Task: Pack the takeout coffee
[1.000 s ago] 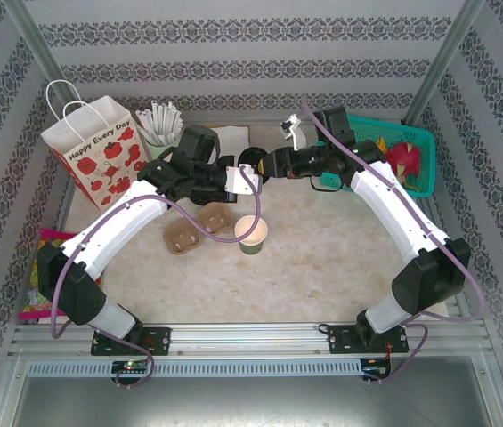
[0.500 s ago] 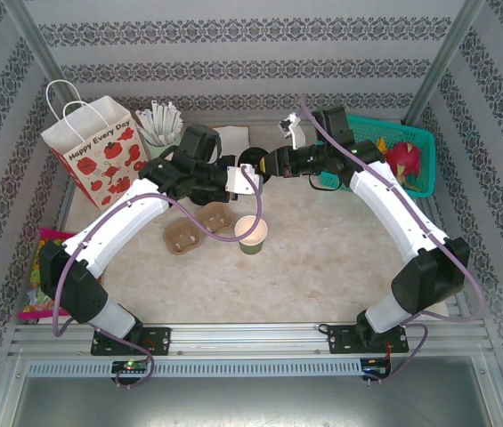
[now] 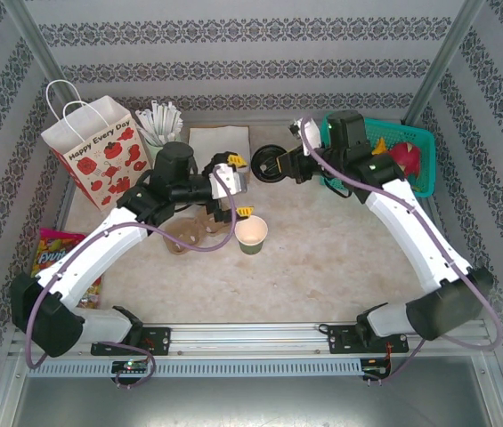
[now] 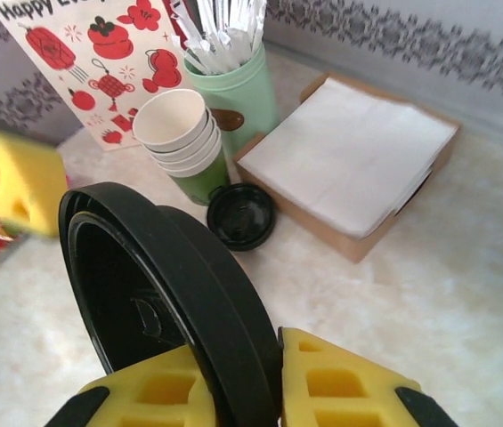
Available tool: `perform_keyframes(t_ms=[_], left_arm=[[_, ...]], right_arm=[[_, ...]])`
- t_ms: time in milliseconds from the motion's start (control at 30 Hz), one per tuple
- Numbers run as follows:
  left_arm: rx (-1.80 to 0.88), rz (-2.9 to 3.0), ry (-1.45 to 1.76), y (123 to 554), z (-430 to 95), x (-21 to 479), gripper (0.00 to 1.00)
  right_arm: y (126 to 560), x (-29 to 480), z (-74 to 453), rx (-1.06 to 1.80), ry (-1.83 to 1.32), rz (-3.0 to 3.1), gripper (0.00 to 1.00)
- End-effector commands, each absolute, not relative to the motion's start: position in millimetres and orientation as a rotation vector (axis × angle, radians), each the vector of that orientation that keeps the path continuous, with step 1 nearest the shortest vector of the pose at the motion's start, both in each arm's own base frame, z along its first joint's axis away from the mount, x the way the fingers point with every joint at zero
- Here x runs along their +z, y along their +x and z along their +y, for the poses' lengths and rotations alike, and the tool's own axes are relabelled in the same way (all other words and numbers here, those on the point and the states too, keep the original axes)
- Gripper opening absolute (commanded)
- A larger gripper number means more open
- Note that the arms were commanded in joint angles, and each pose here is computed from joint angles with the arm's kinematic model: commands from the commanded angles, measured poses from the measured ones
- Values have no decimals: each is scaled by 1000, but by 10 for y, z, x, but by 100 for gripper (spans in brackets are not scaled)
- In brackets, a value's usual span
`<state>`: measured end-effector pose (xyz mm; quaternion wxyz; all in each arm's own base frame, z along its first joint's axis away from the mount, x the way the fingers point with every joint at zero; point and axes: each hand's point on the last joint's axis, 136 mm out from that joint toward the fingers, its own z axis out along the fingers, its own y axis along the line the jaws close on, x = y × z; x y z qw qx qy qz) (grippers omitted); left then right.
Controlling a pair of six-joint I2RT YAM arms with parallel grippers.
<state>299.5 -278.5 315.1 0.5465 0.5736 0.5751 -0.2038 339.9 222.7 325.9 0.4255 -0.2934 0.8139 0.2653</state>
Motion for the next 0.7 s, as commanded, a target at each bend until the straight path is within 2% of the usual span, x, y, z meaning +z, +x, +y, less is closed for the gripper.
perform_keyframes(t_ms=[0, 200, 367, 533, 667], left_arm=[[-618, 1339, 1135, 3052, -2713, 3603, 100], [-745, 1397, 897, 3146, -2589, 3714, 100], [-759, 1477, 567, 3375, -2274, 3846, 99], [-777, 1604, 169, 3618, -1824, 3908, 99], [-850, 1740, -12, 3704, -1666, 3860, 100]], right_arm=[[3468, 3363, 2156, 388, -882, 1869, 0], [3472, 3523, 2185, 118, -1031, 1662, 0], [3392, 3769, 2310, -138, -1156, 1353, 0], [3174, 4043, 2512, -359, -1275, 942, 0], [2982, 4137, 2658, -474, -1322, 660, 0]])
